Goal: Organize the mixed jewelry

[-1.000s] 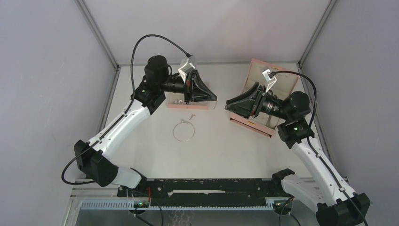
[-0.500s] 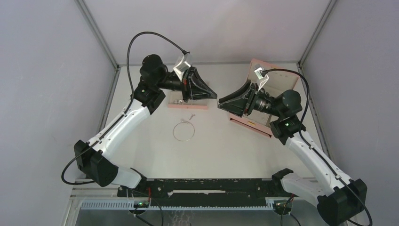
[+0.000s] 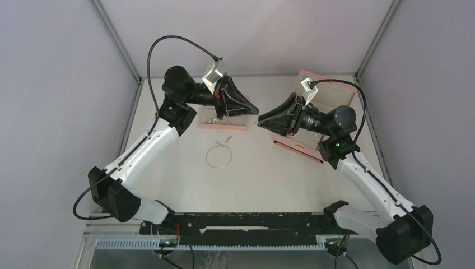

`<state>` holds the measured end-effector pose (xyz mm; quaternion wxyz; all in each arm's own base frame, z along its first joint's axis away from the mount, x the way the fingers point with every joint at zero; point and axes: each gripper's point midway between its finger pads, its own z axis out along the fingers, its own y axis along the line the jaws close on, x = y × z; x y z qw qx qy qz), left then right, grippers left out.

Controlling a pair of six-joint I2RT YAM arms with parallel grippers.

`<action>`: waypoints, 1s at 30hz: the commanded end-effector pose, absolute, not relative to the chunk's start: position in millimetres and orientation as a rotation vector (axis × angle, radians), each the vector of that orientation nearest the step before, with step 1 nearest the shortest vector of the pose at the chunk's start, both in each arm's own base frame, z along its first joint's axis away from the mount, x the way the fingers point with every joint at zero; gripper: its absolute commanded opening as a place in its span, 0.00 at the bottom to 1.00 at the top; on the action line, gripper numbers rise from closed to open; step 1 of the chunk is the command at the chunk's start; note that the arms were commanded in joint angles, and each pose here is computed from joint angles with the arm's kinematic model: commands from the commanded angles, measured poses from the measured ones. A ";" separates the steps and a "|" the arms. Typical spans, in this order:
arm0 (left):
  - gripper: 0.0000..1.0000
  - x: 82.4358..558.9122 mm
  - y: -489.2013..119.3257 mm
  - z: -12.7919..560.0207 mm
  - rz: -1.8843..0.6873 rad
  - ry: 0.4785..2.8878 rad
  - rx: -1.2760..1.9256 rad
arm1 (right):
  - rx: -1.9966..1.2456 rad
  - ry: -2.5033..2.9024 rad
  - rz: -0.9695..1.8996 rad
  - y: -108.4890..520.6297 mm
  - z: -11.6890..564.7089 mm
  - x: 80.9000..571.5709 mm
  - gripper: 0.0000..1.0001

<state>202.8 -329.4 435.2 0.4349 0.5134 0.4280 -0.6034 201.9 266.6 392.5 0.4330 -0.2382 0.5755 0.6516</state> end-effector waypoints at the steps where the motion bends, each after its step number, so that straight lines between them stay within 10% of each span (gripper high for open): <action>1: 0.00 196.4 -324.0 446.0 -1.488 1.016 1.285 | -0.681 1.287 1.613 264.3 430.7 187.0 0.49; 17: 0.00 195.5 -323.6 441.9 -1.497 1.023 1.279 | -0.686 1.259 1.627 266.7 441.9 189.0 0.46; 30: 0.00 195.6 -323.7 440.3 -1.501 1.022 1.282 | -0.680 1.261 1.630 267.7 442.9 191.3 0.23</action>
